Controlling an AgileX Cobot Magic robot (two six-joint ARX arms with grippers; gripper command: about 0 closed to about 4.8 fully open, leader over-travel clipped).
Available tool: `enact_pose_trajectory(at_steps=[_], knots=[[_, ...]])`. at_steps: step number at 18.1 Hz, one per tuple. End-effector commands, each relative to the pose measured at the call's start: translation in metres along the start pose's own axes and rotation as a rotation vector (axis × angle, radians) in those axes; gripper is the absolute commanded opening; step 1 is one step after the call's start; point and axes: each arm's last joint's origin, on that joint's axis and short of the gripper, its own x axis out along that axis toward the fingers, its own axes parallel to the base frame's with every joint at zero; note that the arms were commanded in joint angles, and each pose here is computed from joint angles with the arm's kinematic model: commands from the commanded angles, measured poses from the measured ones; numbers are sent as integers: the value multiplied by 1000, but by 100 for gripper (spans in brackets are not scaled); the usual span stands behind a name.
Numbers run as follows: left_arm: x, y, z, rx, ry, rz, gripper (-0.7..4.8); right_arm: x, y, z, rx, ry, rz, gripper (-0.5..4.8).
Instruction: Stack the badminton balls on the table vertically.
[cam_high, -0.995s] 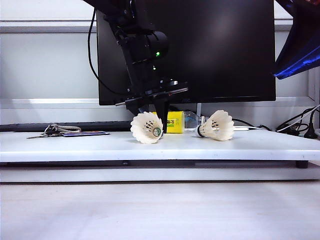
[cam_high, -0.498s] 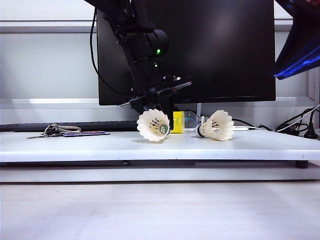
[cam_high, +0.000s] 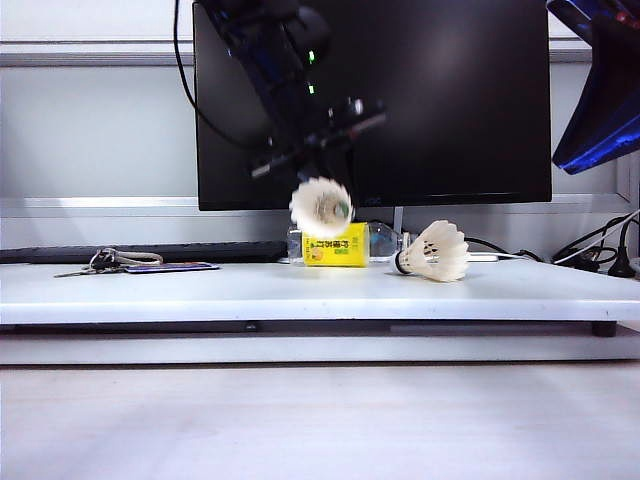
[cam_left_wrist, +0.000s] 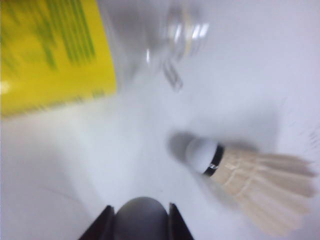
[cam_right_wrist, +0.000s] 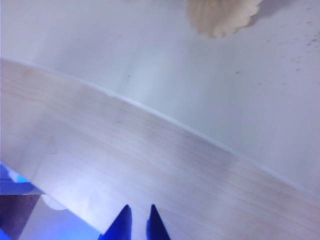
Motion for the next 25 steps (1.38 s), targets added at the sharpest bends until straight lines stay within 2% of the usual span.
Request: enact_pose_trajectory(at_steps=[1, 6, 10, 13, 18, 25], knots=[[-26, -9, 13, 52, -129, -24, 111, -1, 0, 2, -11, -16, -20, 53], [-72, -23, 30, 105, -350, -55, 111, -1, -1, 2, -14, -22, -44, 53], [-94, -29, 35, 142, -436, -64, 111, -1, -2, 2, -14, -28, -87, 53], [-106, -32, 35, 154, -457, -68, 111, -1, -2, 2, -15, -29, -91, 53], [-133, -37, 28, 227, -447, -60, 111, -1, -3, 3, -14, -33, -132, 53], [-201, -50, 12, 258, -501, -55, 111, -1, -3, 2, -14, -32, -131, 53]])
